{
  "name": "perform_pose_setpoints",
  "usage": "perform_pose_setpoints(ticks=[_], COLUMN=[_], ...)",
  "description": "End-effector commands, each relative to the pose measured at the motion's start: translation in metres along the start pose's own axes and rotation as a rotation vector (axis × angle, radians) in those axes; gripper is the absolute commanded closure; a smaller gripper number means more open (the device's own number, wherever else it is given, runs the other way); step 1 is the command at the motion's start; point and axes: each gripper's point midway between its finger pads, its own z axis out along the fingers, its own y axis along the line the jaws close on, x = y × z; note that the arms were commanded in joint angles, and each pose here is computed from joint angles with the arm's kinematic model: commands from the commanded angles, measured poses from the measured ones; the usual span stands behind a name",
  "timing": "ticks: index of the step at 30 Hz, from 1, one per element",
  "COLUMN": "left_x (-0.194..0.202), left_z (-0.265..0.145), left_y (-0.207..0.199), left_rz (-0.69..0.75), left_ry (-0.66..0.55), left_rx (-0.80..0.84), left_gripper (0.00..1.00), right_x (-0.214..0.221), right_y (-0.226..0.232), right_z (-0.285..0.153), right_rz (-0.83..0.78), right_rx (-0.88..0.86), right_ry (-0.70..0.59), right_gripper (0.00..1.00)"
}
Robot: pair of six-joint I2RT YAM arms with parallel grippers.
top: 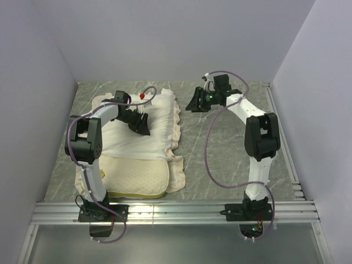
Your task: Put the pillow into the pillowcase
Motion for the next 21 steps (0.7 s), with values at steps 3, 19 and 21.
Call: perform_pose_setpoints(ticks=[3,19,21], left_x=[0.009,0.002,0.015], left_z=[-0.010,-0.025,-0.004], left_y=[0.002,-0.033,-0.015], left_rz=[0.029,0.035,-0.043], left_ry=[0.012,-0.035,-0.003], left_rx=[-0.047,-0.239,-0.287], left_gripper=[0.40,0.35,0.45], right_x=[0.008,0.047,0.058], right_y=[-0.038,-0.020,-0.017], right_z=[0.049,0.097,0.091], right_rz=[0.147,0.232,0.233], right_rx=[0.117,-0.057,-0.060], right_ry=[0.028,0.142,0.180], right_gripper=[0.43,0.83,1.00])
